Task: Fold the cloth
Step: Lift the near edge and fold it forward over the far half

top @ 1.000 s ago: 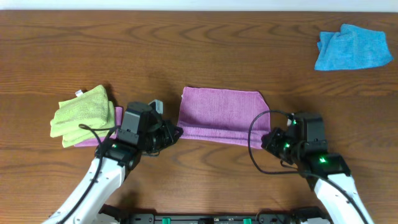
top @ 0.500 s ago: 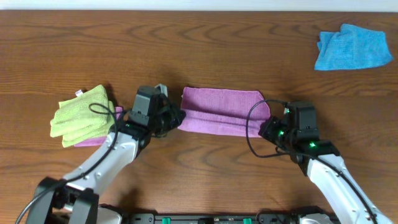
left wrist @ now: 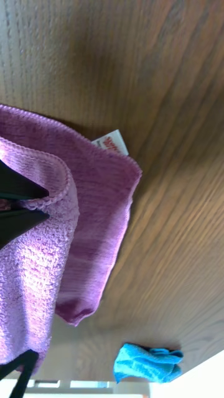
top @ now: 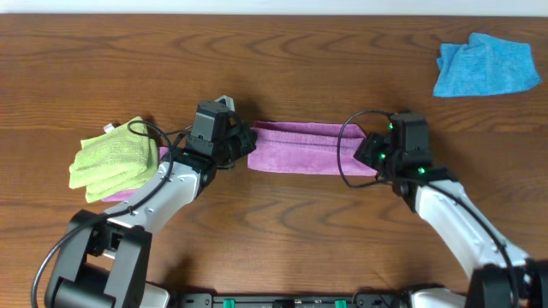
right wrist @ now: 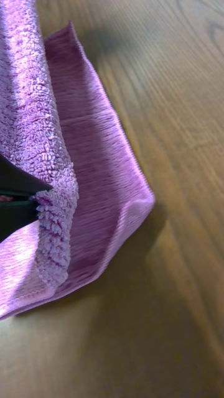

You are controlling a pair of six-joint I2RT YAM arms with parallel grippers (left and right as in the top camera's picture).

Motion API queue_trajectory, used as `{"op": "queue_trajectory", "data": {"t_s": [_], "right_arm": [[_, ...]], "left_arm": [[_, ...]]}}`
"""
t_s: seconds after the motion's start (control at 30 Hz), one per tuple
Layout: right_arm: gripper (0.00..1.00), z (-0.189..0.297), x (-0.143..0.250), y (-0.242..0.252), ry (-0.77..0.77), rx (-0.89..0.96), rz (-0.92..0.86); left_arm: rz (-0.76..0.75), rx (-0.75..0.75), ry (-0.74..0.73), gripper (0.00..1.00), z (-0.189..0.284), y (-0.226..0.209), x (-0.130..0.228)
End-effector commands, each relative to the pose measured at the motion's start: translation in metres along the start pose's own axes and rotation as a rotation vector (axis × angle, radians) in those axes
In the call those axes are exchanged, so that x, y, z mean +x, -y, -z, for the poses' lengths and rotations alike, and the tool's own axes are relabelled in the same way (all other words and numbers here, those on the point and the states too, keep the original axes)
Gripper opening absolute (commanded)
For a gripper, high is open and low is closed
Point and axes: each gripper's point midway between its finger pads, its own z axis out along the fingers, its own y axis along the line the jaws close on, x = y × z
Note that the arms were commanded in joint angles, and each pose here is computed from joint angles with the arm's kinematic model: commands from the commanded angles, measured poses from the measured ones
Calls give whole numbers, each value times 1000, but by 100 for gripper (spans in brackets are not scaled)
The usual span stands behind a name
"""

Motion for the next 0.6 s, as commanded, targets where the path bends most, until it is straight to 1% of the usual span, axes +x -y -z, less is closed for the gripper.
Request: {"op": "queue_trajectory", "data": {"t_s": [0.0, 0.57], "right_arm": [[1, -4, -26, 17, 86, 121, 43], [1, -8, -39, 22, 118, 178, 84]], "left_arm": [[-16, -115, 121, 6, 2, -21, -28], [-30, -107, 158, 6, -28, -33, -35]]}}
